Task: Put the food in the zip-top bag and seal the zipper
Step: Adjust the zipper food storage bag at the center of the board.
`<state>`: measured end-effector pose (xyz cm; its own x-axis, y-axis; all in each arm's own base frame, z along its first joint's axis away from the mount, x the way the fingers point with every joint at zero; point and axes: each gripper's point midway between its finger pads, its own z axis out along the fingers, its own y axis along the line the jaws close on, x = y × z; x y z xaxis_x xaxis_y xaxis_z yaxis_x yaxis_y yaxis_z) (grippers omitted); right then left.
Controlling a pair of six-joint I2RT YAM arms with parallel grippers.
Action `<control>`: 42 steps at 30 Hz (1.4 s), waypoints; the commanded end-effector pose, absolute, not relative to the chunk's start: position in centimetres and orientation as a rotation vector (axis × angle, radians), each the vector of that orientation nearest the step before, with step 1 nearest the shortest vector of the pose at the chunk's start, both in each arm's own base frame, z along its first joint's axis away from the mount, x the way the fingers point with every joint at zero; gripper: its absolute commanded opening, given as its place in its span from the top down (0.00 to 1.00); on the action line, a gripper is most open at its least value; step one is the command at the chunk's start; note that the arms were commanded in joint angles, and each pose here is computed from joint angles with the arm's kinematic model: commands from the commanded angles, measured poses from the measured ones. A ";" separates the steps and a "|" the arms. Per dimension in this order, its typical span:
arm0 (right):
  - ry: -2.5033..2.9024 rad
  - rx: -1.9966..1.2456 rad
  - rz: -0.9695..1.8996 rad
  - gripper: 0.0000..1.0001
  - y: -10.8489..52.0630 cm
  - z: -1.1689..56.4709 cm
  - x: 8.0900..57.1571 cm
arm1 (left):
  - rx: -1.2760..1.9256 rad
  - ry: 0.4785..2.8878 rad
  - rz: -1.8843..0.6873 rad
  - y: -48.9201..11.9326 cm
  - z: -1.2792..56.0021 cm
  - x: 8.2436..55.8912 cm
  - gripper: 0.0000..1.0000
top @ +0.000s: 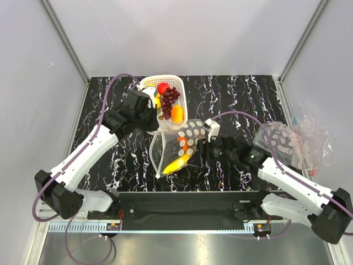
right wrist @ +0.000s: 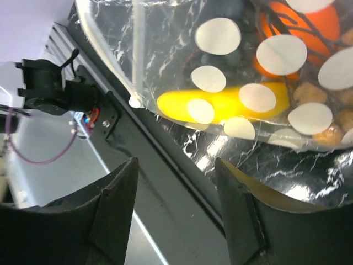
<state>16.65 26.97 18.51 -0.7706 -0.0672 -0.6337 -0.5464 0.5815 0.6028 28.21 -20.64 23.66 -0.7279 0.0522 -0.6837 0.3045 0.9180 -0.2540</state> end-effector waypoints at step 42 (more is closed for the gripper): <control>2.027 -0.268 0.502 0.72 34.7 23.9 18.2 | 0.249 2.114 -1.177 -24.8 35.5 20.1 1.00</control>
